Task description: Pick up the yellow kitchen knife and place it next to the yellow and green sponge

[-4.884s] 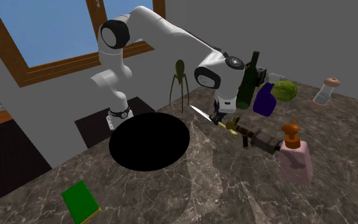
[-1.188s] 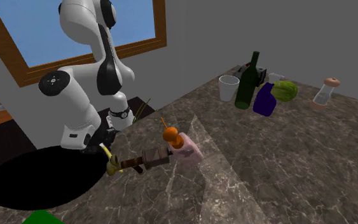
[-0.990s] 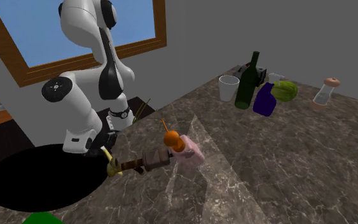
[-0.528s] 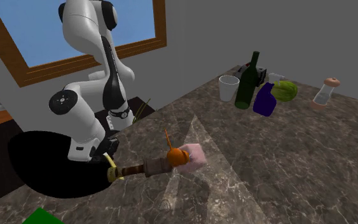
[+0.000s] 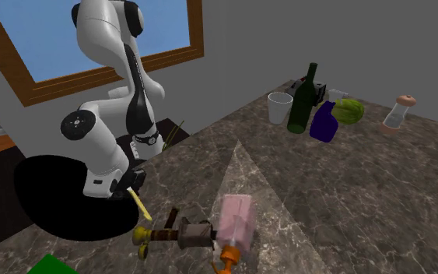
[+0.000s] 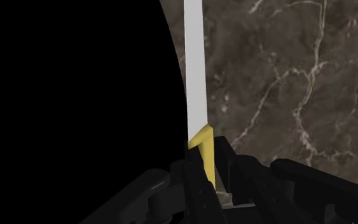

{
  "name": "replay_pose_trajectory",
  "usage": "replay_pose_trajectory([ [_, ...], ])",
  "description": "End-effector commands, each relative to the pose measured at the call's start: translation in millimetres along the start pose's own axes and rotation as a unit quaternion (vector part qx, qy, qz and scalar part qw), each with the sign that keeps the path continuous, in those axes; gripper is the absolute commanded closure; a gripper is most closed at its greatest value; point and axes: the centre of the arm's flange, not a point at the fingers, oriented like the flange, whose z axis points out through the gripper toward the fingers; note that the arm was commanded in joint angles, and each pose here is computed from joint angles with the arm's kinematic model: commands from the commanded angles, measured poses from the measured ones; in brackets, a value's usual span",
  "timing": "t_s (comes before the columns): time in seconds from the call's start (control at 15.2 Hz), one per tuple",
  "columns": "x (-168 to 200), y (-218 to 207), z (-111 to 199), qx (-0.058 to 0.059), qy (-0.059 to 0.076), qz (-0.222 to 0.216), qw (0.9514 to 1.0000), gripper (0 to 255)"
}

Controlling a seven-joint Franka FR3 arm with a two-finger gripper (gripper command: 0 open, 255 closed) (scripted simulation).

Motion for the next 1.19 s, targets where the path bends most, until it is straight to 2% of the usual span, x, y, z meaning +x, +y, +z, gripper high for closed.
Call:
replay_pose_trajectory([
  [0.0,-1.1,0.8,4.1,0.001,-0.004,0.001,1.0000,0],
  [0.33,-0.8,1.2,4.5,0.001,-0.004,0.001,1.0000,0],
  [0.59,-0.3,1.3,-45.4,0.001,-0.004,0.001,1.0000,0],
  [1.12,-0.3,1.3,-45.4,0.001,-0.004,0.001,1.0000,0],
])
